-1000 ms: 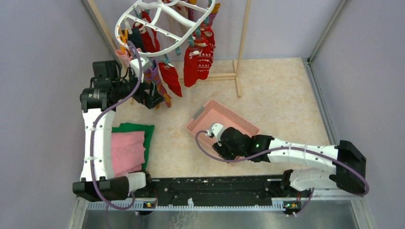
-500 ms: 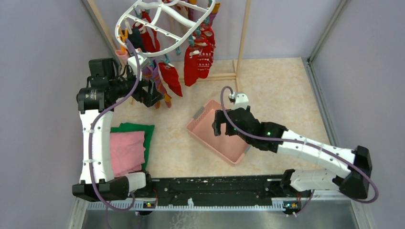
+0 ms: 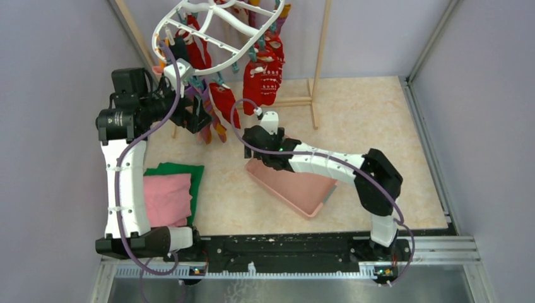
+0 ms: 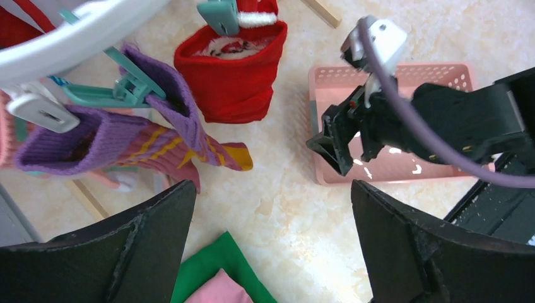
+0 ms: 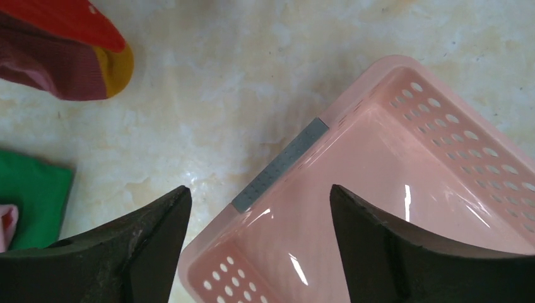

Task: Remove the socks clipped to the hanger
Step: Move the bin to the center of the board, then adjust the bin at the center of the board.

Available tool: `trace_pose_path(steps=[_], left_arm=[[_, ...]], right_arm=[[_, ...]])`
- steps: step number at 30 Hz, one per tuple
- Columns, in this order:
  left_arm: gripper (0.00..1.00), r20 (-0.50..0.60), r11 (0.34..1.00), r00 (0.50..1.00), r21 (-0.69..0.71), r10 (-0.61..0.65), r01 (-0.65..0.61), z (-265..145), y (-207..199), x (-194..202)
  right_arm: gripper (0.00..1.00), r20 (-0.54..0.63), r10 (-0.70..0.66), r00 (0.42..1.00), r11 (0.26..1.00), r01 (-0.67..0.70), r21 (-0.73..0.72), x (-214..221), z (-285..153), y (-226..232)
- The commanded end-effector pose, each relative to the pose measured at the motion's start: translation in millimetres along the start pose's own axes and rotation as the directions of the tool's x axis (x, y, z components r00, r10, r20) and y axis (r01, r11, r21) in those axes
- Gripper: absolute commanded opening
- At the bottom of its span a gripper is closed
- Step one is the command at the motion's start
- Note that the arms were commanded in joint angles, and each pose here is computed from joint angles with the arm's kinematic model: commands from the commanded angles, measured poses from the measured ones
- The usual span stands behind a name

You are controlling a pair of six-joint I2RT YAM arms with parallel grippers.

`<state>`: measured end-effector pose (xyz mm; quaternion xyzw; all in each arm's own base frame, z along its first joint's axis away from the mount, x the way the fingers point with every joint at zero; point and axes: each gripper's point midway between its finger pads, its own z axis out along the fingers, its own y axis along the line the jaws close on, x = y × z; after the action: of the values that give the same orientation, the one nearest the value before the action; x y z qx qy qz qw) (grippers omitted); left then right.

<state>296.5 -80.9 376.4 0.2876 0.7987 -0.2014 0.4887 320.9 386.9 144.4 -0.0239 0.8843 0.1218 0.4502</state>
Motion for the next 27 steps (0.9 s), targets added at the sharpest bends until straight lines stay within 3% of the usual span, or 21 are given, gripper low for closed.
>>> trace_pose_path(steps=[1,9,11,16,19,27], left_arm=[[0.99,0.020,0.999,1.000,-0.038,0.017,-0.016,-11,3,-15],[0.99,0.008,0.991,1.000,-0.136,0.003,-0.001,-11,24,-18],[0.99,0.009,0.988,1.000,-0.157,-0.003,0.004,-9,29,-19],[0.99,0.030,0.984,1.000,-0.175,-0.008,0.013,-8,34,-24],[0.99,0.056,0.987,0.998,-0.163,-0.002,0.011,-9,30,-28],[0.99,0.057,0.992,0.998,-0.122,-0.031,0.038,-2,25,-24]], right_arm=[[0.77,0.025,0.012,1.000,1.000,-0.013,0.029,-9,18,0],[0.31,-0.062,-0.110,0.992,0.992,0.106,-0.072,19,24,10],[0.26,-0.065,-0.123,0.990,0.984,0.114,-0.134,23,15,12],[0.18,-0.056,-0.157,0.986,0.959,0.139,-0.249,31,-13,6],[0.18,-0.043,-0.178,0.983,0.953,0.161,-0.258,33,-26,-3],[0.18,-0.048,-0.006,0.999,0.976,-0.005,-0.216,19,-40,-4]])
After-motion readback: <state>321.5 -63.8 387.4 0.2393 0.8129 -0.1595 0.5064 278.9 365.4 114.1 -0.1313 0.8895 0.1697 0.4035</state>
